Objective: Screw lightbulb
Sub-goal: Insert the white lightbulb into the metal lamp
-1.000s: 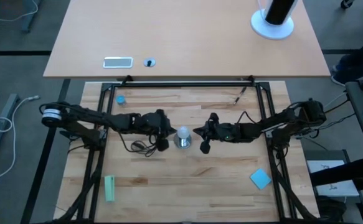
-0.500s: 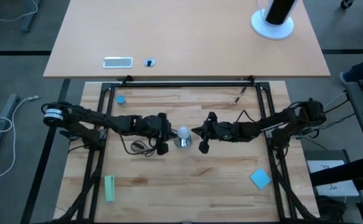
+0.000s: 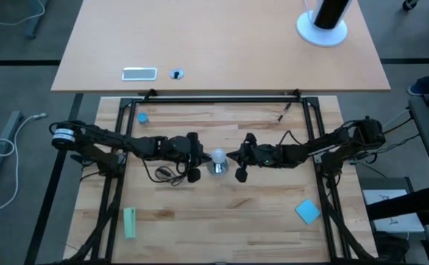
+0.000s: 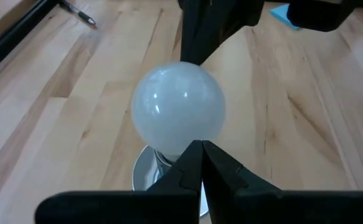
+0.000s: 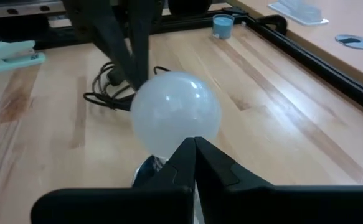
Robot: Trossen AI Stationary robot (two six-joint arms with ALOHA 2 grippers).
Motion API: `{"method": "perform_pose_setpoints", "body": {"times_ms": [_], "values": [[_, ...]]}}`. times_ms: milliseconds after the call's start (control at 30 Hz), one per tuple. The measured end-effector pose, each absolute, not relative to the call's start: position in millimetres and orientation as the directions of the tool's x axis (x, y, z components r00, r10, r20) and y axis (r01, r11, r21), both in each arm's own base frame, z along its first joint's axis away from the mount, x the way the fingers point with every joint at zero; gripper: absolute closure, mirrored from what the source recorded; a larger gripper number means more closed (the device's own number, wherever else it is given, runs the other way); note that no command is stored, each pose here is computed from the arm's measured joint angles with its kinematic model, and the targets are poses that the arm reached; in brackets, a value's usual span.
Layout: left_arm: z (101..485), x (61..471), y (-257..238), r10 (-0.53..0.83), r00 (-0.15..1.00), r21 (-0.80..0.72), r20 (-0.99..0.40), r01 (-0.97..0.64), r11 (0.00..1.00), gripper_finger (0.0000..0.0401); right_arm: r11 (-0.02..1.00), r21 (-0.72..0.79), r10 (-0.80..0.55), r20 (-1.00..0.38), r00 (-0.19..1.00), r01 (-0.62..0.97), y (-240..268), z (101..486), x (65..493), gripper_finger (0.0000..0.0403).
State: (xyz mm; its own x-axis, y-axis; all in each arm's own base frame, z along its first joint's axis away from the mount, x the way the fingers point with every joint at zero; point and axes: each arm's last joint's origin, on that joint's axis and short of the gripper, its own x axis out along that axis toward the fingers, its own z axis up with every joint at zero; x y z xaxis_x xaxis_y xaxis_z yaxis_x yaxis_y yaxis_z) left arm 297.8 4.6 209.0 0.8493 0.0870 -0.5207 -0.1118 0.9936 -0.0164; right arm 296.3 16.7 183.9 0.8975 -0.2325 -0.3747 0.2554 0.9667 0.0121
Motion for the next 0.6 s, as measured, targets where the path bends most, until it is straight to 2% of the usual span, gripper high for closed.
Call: {"method": "perform_pose_setpoints", "body": {"times_ms": [600], "values": [[206.0, 295.8, 6.0, 0.131, 0.825, -0.010, -0.549, -0.163, 0.987, 0.0401, 0.975, 0.022, -0.198, -0.372, 0.907, 0.222, 18.1, 184.2, 296.8, 0.0403]]}}
